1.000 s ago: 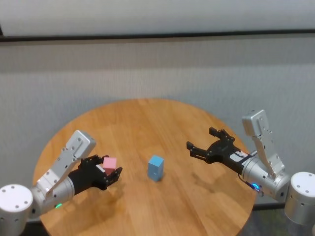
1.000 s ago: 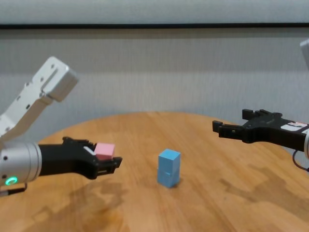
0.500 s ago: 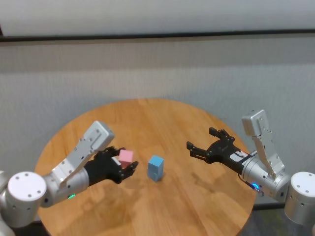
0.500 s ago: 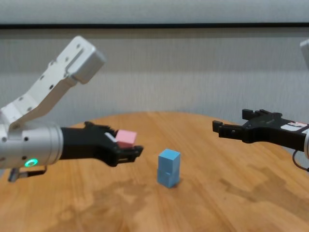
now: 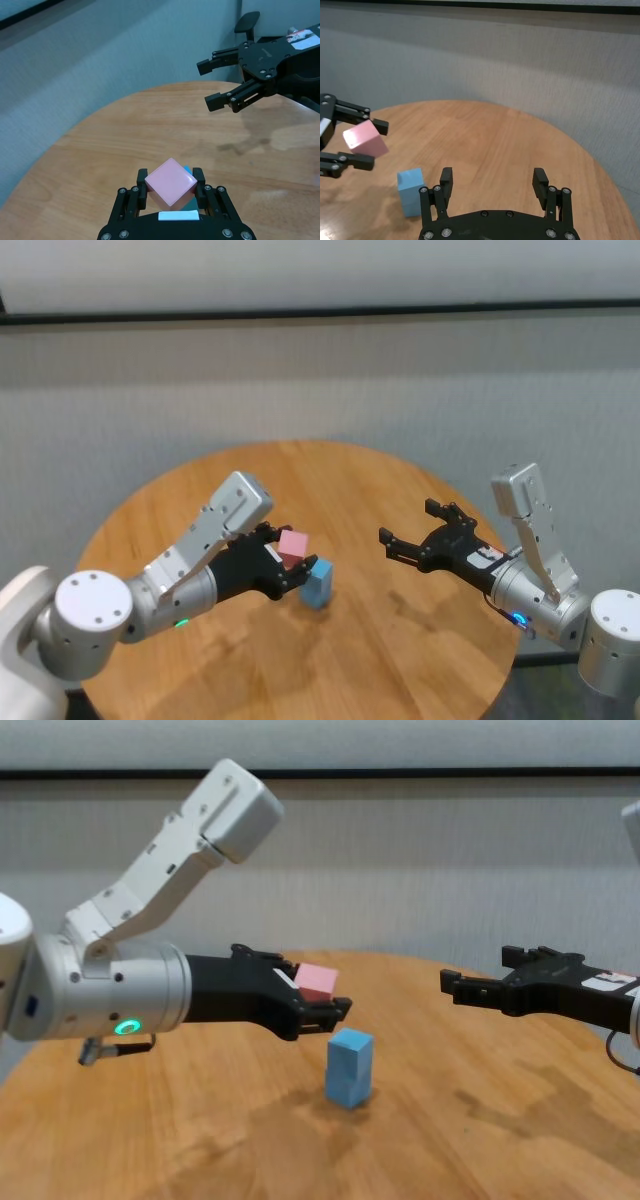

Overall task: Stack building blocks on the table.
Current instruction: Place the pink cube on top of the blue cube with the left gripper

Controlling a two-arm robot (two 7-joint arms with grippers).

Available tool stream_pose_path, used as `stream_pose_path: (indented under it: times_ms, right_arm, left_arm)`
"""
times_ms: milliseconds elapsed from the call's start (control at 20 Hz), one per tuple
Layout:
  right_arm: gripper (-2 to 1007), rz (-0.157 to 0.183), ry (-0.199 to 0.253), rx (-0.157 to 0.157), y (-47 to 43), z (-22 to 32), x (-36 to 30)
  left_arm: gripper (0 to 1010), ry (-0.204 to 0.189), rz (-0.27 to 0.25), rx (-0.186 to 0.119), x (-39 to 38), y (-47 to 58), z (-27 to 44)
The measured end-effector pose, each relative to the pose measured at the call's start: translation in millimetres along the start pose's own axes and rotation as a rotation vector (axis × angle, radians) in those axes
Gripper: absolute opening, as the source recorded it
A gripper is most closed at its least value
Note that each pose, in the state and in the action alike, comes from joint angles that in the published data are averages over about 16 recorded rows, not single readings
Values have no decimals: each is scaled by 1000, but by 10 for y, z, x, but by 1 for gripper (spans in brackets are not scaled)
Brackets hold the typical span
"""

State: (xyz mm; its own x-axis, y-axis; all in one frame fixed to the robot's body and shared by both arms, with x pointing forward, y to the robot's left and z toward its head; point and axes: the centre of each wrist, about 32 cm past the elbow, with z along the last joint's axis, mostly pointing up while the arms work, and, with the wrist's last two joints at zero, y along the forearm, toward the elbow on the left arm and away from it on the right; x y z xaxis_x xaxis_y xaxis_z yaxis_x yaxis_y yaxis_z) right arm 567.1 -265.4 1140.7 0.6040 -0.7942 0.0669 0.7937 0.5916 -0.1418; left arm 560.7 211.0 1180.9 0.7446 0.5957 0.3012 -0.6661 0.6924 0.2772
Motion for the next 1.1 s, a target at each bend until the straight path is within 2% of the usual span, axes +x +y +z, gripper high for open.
stream_pose_path:
  times_ms: [300, 500, 1100]
  right_arm:
    - [1005, 0, 0, 0, 0, 0, 0]
    - [1005, 0, 0, 0, 0, 0, 0]
    - [1005, 0, 0, 0, 0, 0, 0]
  left_arm:
    - [561, -5, -18, -2, -23, -154, 34]
    - [561, 6, -28, 0, -26, -241, 39]
    - [561, 57, -37, 11, 1, -405, 81]
